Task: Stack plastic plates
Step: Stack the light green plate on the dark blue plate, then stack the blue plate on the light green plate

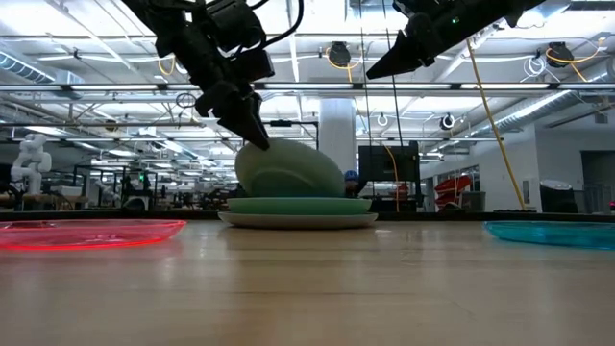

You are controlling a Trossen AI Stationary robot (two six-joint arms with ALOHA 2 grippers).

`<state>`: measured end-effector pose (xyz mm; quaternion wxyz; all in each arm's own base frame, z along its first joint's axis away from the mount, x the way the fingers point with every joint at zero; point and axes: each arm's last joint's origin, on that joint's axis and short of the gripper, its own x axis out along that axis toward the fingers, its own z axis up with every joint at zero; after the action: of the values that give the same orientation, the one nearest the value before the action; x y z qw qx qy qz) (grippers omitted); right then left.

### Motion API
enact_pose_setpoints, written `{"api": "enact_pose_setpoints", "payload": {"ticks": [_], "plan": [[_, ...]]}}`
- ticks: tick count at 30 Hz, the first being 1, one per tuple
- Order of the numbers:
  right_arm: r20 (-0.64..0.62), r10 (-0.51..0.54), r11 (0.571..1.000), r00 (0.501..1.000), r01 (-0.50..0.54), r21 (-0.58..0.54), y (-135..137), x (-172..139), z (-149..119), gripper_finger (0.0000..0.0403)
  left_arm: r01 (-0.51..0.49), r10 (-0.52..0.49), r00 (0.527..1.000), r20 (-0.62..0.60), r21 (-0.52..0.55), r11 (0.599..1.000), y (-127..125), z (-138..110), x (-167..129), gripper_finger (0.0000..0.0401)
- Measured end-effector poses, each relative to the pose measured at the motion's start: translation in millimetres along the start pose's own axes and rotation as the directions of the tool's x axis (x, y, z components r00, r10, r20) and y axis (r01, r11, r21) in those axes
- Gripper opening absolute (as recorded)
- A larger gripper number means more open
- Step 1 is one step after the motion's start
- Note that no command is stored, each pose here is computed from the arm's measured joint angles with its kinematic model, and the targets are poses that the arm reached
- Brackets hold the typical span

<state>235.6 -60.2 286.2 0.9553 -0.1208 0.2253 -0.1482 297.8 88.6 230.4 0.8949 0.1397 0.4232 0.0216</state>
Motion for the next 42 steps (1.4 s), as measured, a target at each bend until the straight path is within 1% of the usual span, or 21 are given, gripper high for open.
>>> {"api": "enact_pose_setpoints", "payload": {"ticks": [3,8,11,13,16,18,21,24,26,28,31,33,34,36,38,40,42], "plan": [[0.0,0.0,1.0,1.0,0.0,0.0,0.0,0.0,0.0,0.0109,-0.007,0.007,1.0,-0.003,0.007,1.0,0.2,-0.1,0.0,0.0123],[-0.002,0.0,1.0,1.0,0.0,0.0,0.0,0.0,-0.1,0.0109,-0.008,0.008,1.0,-0.004,0.008,1.0,0.2,-0.1,-0.1,0.0125],[-0.003,0.001,1.0,1.0,-0.001,0.017,0.1,0.0,-0.3,0.0109,-0.007,0.007,1.0,-0.007,0.004,1.0,0.3,-0.6,-6.5,0.0125],[-0.002,0.001,0.998,1.0,0.0,0.068,0.1,0.0,-0.2,0.0109,-0.005,0.005,1.0,0.004,-0.008,1.0,0.6,0.3,-12.1,0.0125],[-0.006,0.003,0.982,1.0,-0.002,0.19,0.5,0.0,-0.5,0.0109,0.074,-0.072,0.997,0.024,-0.065,0.995,-3.7,-9.2,-17.1,0.0125],[-0.018,0.019,0.961,1.0,-0.013,0.275,3.9,-0.4,-1.3,0.0109,0.102,-0.097,0.993,0.062,-0.08,0.992,-8.2,-17.1,-17.8,0.0125],[-0.047,0.056,0.919,0.997,-0.033,0.393,11.6,-1.4,-3.1,0.0109,0.086,-0.078,0.99,0.114,-0.069,0.994,-15.2,-30.0,-22.6,0.0125],[-0.087,0.11,0.863,0.99,-0.052,0.503,26.3,3.1,-5.7,0.0109,0.03,-0.021,0.98,0.198,-0.04,0.999,-14.2,-36.9,-33.1,0.0125],[-0.132,0.158,0.824,0.979,-0.056,0.564,39.7,8.3,-9.9,0.0109,-0.025,0.029,0.962,0.271,-0.019,0.999,-10.2,-36.4,-42.4,0.0125],[-0.159,0.215,0.772,0.964,-0.068,0.632,52.4,13.7,-12.9,0.0109,-0.078,0.075,0.945,0.32,-0.005,0.997,-5.9,-39.0,-53.2,0.0124],[-0.18,0.369,0.679,0.912,-0.132,0.722,69.4,21.3,-17.7,0.0109,-0.153,0.136,0.913,0.384,0.014,0.988,2.8,-39.4,-70.9,0.0124],[-0.191,0.468,0.592,0.863,-0.145,0.793,79.2,25.9,-21.3,0.0109,-0.198,0.172,0.895,0.413,0.022,0.98,6.8,-41.0,-82.7,0.0124],[-0.205,0.509,0.548,0.836,-0.131,0.826,83.3,27.2,-23.7,0.0109,-0.225,0.192,0.882,0.43,0.025,0.974,8.8,-41.1,-88.8,0.0124],[-0.232,0.58,0.466,0.781,-0.085,0.881,89.7,28.7,-28.5,0.0109,-0.258,0.223,0.866,0.447,0.018,0.966,11.4,-42.9,-98.8,0.0124],[-0.29,0.636,0.406,0.715,0.01,0.914,95.0,26.7,-35.6,0.0109,-0.278,0.248,0.849,0.467,-0.005,0.961,12.7,-43.9,-108.0,0.0124],[-0.363,0.674,0.359,0.644,0.144,0.922,98.6,21.6,-43.6,0.0109,-0.286,0.268,0.837,0.478,-0.035,0.957,14.0,-45.2,-114.4,0.0124],[-0.449,0.692,0.339,0.565,0.295,0.893,101.1,14.4,-52.5,0.0109,-0.293,0.281,0.831,0.481,-0.052,0.955,15.1,-46.6,-118.3,0.0124]]}}
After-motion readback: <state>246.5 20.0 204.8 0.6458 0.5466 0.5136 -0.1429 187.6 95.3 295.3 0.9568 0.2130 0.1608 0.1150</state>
